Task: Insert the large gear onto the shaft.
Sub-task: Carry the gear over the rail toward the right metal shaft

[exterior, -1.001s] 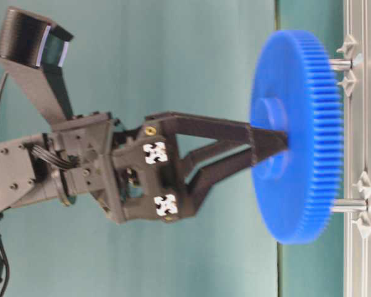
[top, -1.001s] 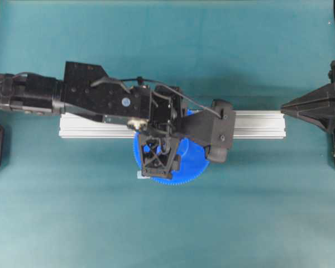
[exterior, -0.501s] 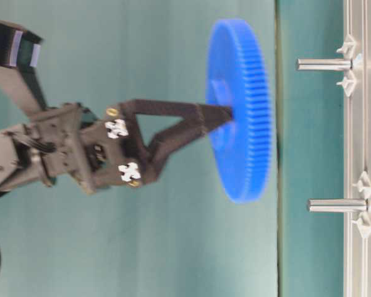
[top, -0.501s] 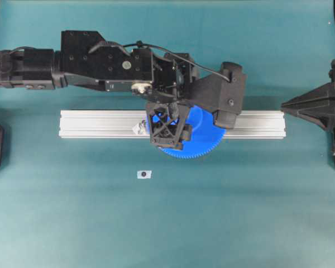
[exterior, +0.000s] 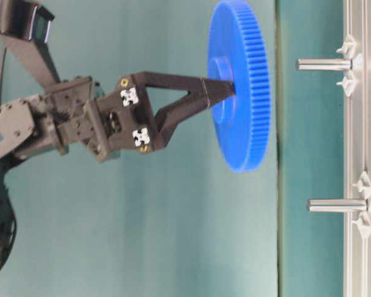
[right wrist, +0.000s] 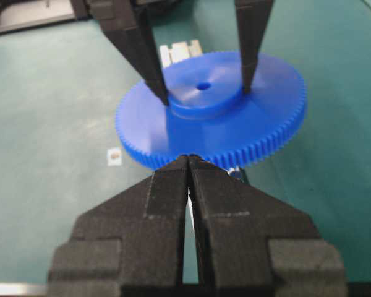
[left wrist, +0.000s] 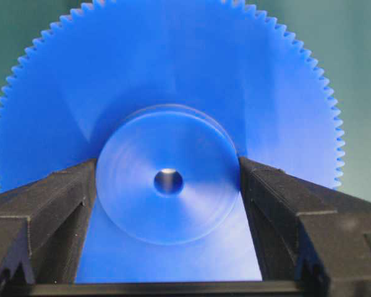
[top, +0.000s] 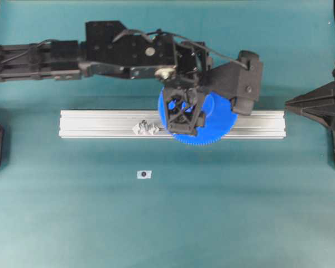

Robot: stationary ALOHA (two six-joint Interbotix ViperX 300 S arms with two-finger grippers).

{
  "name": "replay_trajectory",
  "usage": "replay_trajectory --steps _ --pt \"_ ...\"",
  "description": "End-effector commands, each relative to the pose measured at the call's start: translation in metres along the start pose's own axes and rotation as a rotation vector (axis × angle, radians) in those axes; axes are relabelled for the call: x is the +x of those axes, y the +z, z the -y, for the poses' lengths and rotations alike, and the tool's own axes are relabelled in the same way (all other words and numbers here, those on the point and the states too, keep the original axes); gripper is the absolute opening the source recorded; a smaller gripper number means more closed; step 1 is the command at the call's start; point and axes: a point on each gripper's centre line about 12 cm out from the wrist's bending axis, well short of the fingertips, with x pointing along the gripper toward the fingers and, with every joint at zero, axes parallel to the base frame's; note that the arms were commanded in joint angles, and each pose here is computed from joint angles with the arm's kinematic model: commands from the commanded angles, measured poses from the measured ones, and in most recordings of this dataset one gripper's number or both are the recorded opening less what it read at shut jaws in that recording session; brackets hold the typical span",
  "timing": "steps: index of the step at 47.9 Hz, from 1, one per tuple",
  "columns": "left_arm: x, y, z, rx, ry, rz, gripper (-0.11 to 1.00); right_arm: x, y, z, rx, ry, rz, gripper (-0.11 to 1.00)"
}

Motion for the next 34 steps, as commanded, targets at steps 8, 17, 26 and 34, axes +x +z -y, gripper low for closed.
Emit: replay_trajectory --steps 8,17,26,34 --pt "-0.022 0.02 -0.013 0.001 0.027 0.08 0.77 0.0 0.003 0.001 0.007 -0.009 0.009 0.08" --pt "-0.015 0.023 -0.014 -0.004 0.025 0.08 0.77 0.0 0.003 0.002 0.007 -0.011 0.011 0.08" --pt "-0.003 0.022 -0.015 -0.02 0.02 0.063 0.77 -0.001 0.001 0.002 0.007 -0.012 0.01 0.08" --pt "0.007 0.022 -0.016 -0.022 0.018 0.054 0.77 -0.001 0.001 0.004 0.01 -0.02 0.011 0.08"
